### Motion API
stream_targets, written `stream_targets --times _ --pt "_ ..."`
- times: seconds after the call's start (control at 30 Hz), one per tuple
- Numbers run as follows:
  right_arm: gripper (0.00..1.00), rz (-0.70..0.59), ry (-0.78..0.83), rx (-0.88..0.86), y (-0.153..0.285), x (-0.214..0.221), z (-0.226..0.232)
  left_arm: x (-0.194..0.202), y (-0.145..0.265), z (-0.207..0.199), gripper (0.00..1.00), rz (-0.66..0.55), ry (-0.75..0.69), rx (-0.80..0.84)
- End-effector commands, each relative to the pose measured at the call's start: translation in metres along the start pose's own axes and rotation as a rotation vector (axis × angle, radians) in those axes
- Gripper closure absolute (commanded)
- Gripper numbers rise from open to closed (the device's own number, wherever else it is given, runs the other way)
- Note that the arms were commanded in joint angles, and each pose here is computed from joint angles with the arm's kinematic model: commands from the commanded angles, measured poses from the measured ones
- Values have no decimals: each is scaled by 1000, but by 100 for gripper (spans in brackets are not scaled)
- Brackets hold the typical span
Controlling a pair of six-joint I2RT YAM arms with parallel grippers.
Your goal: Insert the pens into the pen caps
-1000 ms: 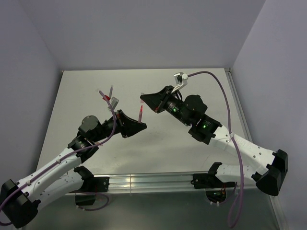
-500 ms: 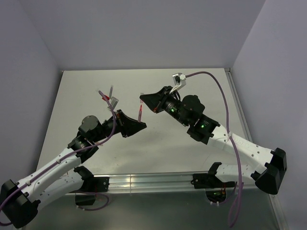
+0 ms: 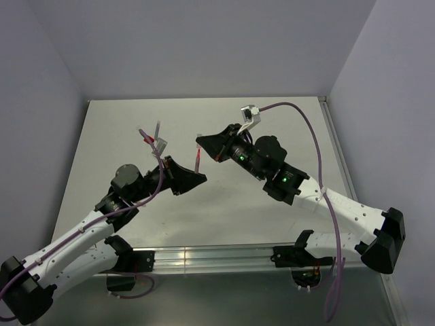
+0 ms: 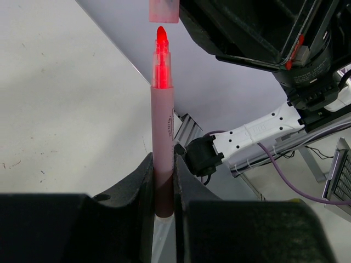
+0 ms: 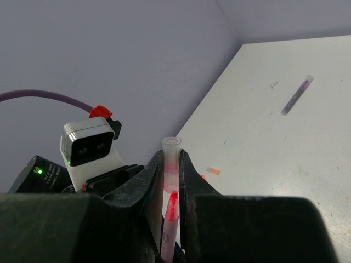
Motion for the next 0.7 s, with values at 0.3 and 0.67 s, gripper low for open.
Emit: stream_targets --times 0.3,0.67 --pt "100 -29 23 -18 2 -6 7 -16 1 -16 100 -58 -57 27" --pt "100 -1 19 -21 0 4 8 -18 1 -17 100 -65 -64 28"
Point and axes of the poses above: each gripper's point midway between its finger pads, its own y axis back along the fingers, its own z axis along the line the jaws close on, x = y × z, the point moved 7 cm from there along y, back along the fingers, and after that the axes turned 3 degrees about y, right-handed, at the moved point
